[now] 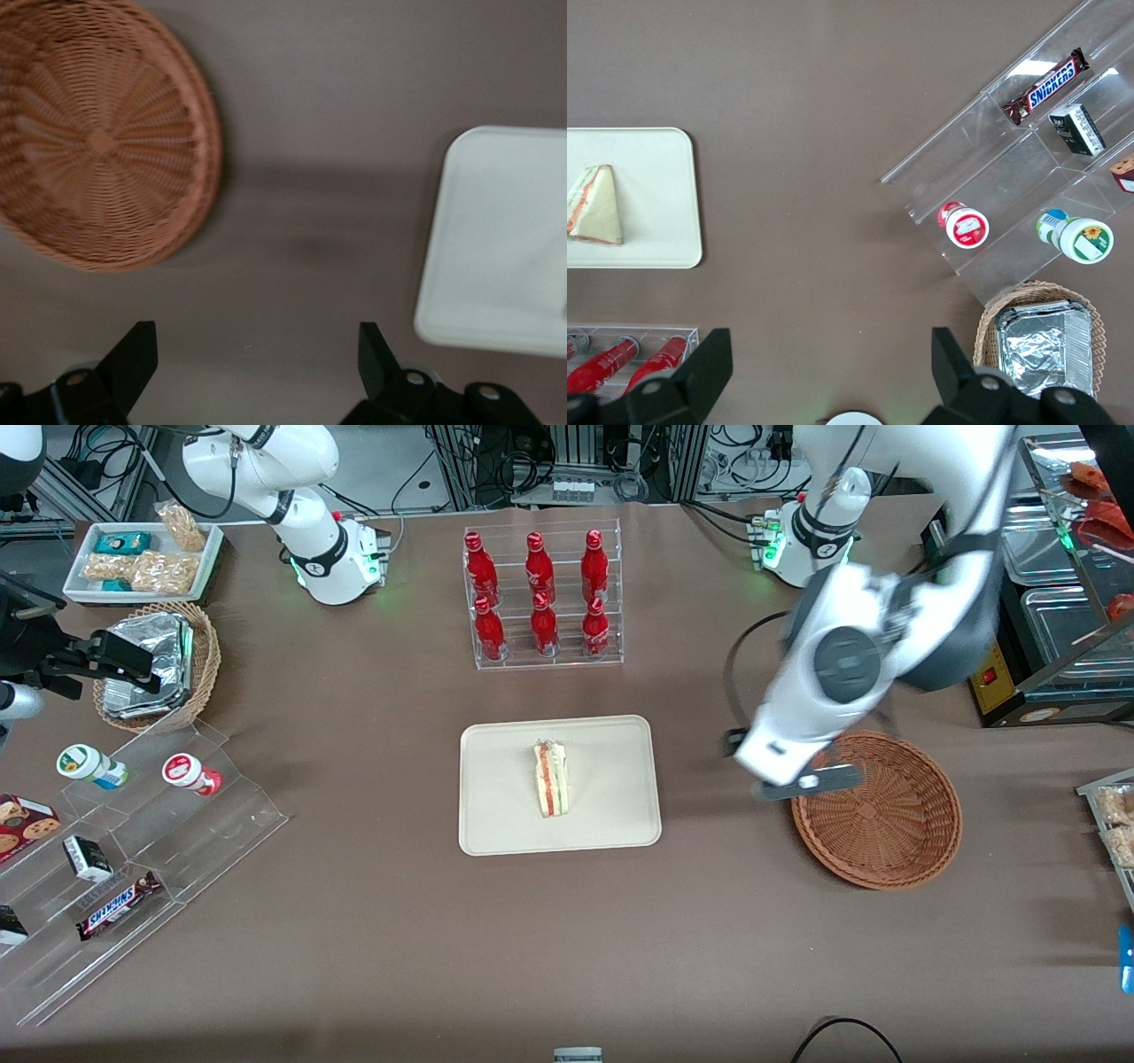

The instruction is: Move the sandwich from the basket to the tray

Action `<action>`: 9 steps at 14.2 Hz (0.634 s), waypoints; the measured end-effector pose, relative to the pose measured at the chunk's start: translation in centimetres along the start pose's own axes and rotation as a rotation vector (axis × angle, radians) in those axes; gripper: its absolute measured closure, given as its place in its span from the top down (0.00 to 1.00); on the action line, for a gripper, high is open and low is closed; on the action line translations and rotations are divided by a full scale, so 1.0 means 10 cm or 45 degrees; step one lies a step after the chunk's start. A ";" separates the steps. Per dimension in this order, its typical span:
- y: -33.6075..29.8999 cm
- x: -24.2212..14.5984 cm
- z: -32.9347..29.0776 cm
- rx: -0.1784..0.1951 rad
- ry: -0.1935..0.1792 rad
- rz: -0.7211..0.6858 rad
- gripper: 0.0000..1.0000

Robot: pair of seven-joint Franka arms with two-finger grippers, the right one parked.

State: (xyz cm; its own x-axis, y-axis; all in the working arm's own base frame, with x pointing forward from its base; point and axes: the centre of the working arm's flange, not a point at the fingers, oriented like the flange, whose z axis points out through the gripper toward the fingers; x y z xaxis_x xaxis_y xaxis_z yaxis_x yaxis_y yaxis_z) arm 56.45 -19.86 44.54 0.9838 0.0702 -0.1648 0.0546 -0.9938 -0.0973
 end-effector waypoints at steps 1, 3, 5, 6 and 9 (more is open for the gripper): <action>-0.24 -0.01 -0.11 -0.006 -0.004 0.047 1.00; -0.58 -0.04 -0.29 -0.017 -0.006 0.118 1.00; -0.84 -0.12 -0.51 -0.027 0.012 0.175 1.00; -0.99 -0.14 -0.63 -0.036 0.036 0.194 1.00; -1.49 -0.22 -0.98 -0.057 0.117 0.208 1.00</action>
State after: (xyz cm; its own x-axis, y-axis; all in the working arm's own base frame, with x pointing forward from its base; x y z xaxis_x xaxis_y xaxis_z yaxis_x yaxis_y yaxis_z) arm 55.14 -6.05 55.97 0.9916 -0.0982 -0.0845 -0.1013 -0.9943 -0.0327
